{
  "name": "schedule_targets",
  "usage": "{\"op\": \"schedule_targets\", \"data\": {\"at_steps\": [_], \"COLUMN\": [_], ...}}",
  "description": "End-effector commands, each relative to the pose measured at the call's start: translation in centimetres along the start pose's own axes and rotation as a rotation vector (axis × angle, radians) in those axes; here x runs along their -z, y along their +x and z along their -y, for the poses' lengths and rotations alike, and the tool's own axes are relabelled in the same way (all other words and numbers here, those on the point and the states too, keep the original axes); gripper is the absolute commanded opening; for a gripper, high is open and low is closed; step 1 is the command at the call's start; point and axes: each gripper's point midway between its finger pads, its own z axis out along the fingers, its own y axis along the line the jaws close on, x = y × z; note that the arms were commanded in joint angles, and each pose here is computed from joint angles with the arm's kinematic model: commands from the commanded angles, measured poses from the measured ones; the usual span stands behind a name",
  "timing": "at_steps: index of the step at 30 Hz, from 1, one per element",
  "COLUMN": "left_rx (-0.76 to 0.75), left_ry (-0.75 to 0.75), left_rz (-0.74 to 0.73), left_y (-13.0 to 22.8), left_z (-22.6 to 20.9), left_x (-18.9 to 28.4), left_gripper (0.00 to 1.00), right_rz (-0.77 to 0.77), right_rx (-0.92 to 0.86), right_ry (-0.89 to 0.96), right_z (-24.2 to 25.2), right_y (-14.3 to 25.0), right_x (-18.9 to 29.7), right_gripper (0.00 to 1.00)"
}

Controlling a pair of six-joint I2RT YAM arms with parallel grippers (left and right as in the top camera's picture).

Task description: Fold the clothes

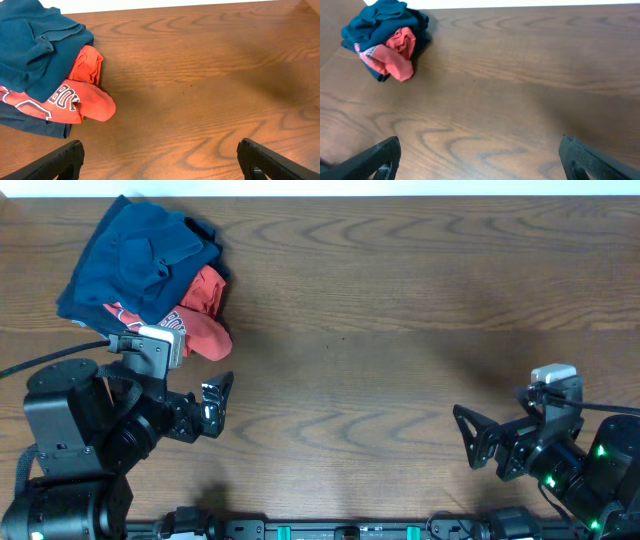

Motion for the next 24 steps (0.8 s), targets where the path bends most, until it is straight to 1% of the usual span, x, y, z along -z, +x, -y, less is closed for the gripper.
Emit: {"op": "schedule_targets", "data": {"at_steps": [1,6,10,12,14,16,18,20,24], "left_rx": [-0.022,-0.023,-0.022,-0.023,-0.023,-0.023,-0.023,-0.022,-0.023], "left_ry": [-0.009,-0.009,-0.009,-0.009,-0.009,-0.009,-0.009,-0.009,-0.009], "left_rz": [0.004,0.004,0.004,0.004,0.004,0.004,0.004,0.004,0.004], "left_y": [-0.2,-0.2,-0.2,-0.2,-0.2,-0.2,-0.2,-0.2,-0.2], "left_z": [-0.1,-0.1,-0.1,-0.1,-0.1,-0.1,-0.1,-0.1,-0.1], "left_x": [0.1,0.1,0.1,0.1,0.1,0.1,0.1,0.1,0.1], "left_gripper": [0.98,0.98,0.98,0.98,0.98,0.98,0.98,0.98,0.98], "right_rz": [-0.025,-0.045,-0.015,0.013,0.056,0.124,0.184,0.225,0.285], "right_rx": [-0.034,-0.041,-0.016,0.045,0.153,0.265,0.325,0.347,0.338], "right_ry": [-0.011,0.007,0.093,0.12,0.127,0.13,0.14,0.157,0.2], "right_z": [-0.2,0.1,1.6,2.1,2.1,2.0,2.1,2.6,4.3], "right_y": [0.6,1.2,0.5,-0.2,-1.1,-2.1,-2.4,-1.9,0.8], "right_x": [0.1,0.1,0.2,0.1,0.1,0.2,0.2,-0.1,-1.4], "right_gripper": [0.99,0.99,0.99,0.99,0.99,0.99,0.99,0.99,0.99]}}
